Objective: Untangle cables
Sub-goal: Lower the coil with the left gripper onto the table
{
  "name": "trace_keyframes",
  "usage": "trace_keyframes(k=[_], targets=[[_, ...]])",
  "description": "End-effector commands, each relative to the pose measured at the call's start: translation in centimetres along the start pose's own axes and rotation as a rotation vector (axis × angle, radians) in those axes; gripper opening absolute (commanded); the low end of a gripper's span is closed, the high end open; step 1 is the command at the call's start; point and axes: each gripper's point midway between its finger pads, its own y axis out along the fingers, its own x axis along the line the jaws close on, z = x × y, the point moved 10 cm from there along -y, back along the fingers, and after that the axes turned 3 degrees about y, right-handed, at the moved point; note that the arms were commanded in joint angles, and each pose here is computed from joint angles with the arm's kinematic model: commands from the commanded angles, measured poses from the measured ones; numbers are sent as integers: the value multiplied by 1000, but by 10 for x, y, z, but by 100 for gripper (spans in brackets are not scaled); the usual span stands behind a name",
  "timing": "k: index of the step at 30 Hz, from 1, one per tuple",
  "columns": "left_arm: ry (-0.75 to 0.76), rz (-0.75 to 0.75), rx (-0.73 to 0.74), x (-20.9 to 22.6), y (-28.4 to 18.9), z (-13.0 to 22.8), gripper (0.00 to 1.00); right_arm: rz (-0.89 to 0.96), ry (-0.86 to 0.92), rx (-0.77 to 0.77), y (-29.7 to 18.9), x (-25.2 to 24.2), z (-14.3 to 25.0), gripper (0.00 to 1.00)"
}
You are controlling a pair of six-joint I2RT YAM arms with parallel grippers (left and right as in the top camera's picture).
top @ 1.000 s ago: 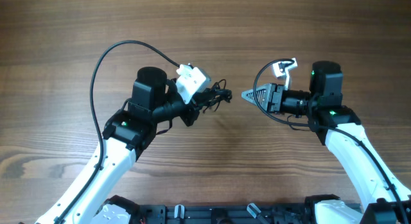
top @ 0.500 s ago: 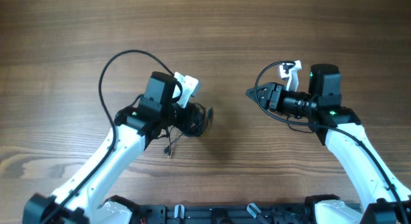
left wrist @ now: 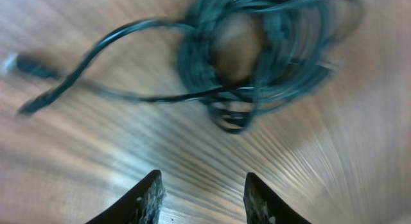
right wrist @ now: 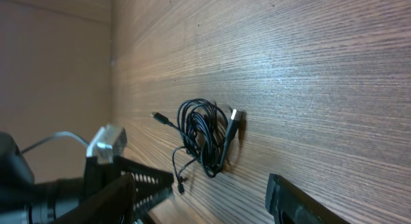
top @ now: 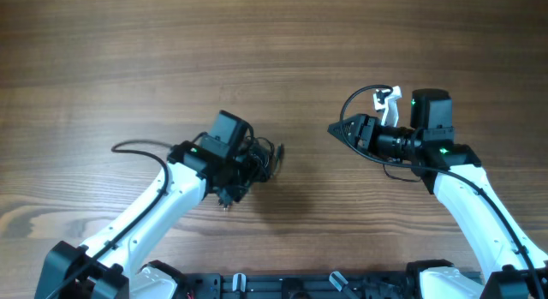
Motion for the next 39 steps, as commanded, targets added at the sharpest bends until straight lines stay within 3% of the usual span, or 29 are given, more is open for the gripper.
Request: trace_keyframes(k=[1, 5, 9, 13, 19, 25, 31, 39], targets=[[-225, -48, -115, 1, 5, 11, 42, 17, -23, -12, -2, 0, 1, 68], [-231, -69, -207, 2, 11, 26, 48, 20, -17, -6, -2, 0, 2, 69], [-349, -160, -246, 13, 25, 27, 54, 27, -12, 5, -2, -2, 4, 73], [-407, -213, -339, 18, 41, 19, 100, 37, -23, 13, -2, -3, 6, 73], [-467, -124, -391, 12, 30, 16, 100, 44, -55, 26, -2, -4, 8, 73], [-629, -42, -642, 24, -1, 4, 100, 44, -54, 26, -2, -4, 8, 74], [-719, 64, -480, -3, 27, -10, 100, 56, -32, 46, -3, -6, 11, 74], [-854, -116, -467, 25, 22, -32, 100, 85, -60, 87, -3, -11, 19, 75]])
